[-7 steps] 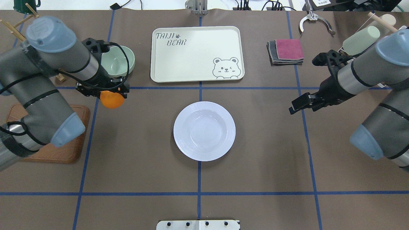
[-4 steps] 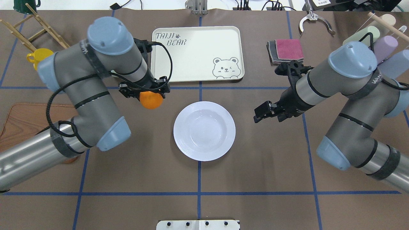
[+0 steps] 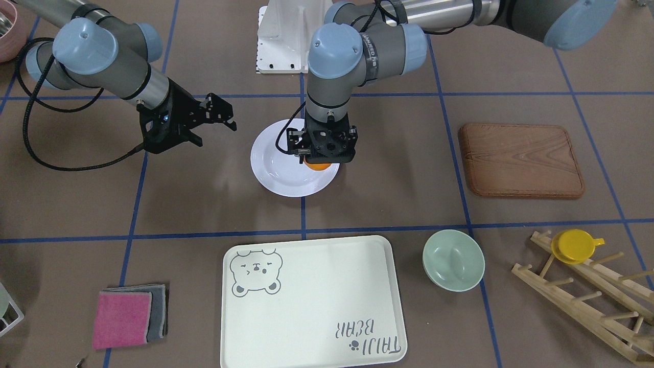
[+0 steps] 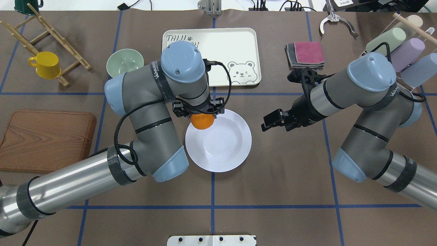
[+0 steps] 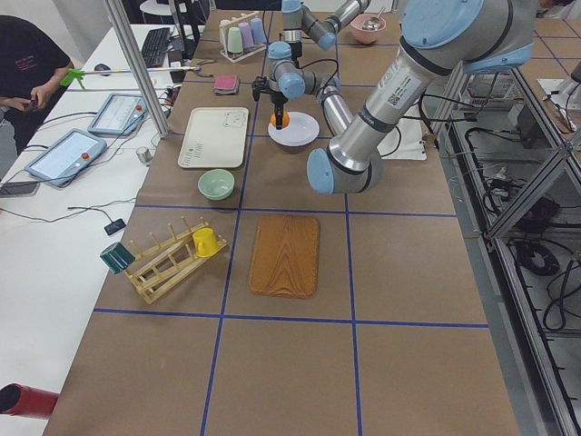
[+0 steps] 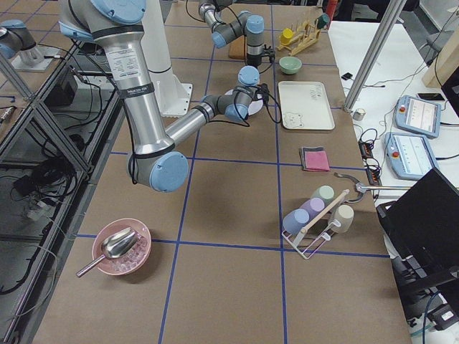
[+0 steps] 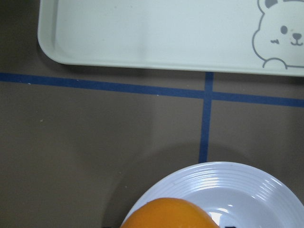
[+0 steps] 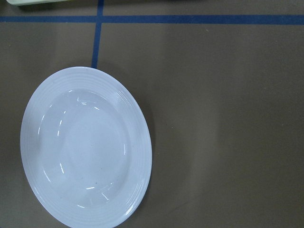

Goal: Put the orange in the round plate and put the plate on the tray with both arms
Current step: 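Carry the orange onto the white plate with the left gripper while the right approaches, then release the orange on the plate and raise the left arm away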

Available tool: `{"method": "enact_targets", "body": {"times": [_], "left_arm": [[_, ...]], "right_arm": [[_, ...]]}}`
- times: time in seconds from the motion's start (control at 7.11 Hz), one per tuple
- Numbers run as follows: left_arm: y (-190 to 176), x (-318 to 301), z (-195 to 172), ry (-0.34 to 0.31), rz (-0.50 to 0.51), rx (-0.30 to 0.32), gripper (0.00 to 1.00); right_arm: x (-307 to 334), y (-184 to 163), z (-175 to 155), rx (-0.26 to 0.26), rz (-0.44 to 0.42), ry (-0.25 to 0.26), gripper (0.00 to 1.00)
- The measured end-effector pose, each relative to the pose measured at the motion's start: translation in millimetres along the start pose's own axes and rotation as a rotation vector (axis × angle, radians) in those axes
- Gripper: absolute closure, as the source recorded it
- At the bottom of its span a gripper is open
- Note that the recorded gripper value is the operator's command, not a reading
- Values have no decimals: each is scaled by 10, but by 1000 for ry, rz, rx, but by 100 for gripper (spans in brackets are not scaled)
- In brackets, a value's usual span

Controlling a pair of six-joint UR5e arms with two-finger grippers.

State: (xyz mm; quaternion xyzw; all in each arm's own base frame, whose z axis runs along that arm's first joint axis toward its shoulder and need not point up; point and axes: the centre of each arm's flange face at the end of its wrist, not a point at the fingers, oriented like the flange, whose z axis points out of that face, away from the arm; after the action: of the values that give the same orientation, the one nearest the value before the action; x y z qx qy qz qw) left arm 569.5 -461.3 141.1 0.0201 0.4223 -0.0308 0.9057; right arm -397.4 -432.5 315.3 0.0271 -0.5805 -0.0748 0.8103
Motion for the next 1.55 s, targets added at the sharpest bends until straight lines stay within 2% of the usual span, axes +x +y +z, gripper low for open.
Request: {"method": "enact_targets", "body": {"times": [0.14,0.28,0.42,0.56,0.84,1.12,1.27,1.55], "left_arm": [[200,95,116,0,25,-5,64],[391,162,228,5,49,-12,12],[523,190,311,12,66,-20,2],[599,192,367,15,75,-25,1],[538,163,293,24,80,-12,1],[142,-144,-117,22,115,18,1],[-123,-532,-407,5,162,25,1],[-734,-1688,-911,-28,268,36,1]], "right_arm": [[44,9,14,5,-7,-19,0],[53,18,13,9,-15,-33,0],[42,28,-2,18,-21,-52,0],[34,36,-13,30,-16,-84,0],[245,-15,155,71,22,-189,0],[386,-52,394,123,103,-289,0],[318,-32,485,152,142,-322,0],[235,53,620,194,208,-393,0]]}}
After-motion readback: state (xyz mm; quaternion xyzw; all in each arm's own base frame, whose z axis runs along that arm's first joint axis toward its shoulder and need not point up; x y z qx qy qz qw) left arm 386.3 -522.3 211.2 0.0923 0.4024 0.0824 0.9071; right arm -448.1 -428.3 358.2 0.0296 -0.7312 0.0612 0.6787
